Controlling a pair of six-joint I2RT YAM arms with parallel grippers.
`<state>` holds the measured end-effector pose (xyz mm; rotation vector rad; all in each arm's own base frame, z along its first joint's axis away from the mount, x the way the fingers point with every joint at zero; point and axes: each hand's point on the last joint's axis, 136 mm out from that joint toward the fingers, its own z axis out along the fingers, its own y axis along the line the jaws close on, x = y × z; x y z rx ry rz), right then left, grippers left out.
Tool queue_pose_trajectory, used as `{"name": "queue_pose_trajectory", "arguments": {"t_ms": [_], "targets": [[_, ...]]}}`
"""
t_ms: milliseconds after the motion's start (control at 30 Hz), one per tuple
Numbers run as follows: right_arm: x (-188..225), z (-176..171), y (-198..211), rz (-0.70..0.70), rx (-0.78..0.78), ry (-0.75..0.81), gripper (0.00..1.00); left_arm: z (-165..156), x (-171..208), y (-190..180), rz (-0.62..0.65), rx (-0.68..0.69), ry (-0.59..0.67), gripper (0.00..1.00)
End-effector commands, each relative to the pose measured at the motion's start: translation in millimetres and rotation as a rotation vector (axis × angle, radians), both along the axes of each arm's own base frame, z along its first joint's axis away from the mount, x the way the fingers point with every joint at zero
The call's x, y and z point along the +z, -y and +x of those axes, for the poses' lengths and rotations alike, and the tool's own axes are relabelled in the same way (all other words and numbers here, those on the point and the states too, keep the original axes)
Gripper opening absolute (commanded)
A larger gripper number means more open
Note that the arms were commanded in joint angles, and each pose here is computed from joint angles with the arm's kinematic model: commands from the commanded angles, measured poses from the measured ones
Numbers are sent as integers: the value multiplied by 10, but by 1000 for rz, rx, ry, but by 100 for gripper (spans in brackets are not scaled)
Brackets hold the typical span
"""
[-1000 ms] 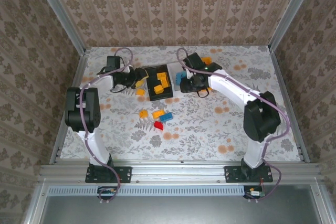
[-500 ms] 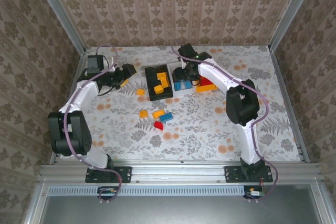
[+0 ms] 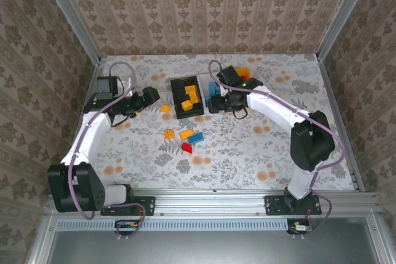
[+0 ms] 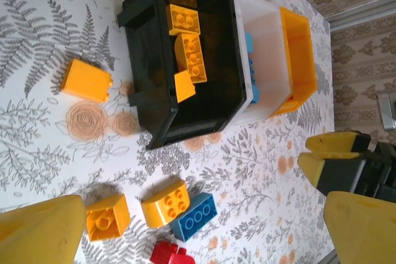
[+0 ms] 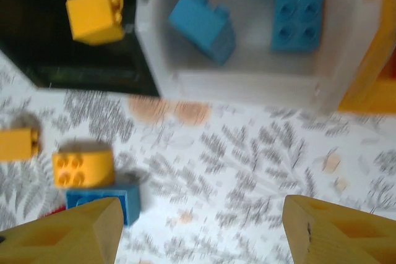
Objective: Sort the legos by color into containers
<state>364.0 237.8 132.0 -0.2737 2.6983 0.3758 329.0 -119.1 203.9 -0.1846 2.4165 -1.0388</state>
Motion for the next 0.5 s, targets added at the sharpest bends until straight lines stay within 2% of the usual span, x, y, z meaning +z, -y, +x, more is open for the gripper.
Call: {"name": "queue_pose_trajectory", "arguments": {"t_ms": [0, 233, 467], "targets": [[-93, -290, -156, 28, 26, -38, 72, -218, -74, -15, 34, -31, -20, 100], [-359, -665, -475, -25, 86, -87, 76, -558, -289, 0, 67, -103, -75, 100], [-532, -760, -773, -96, 146, -108, 78, -767, -557, -28, 116, -164, -117, 100]]}}
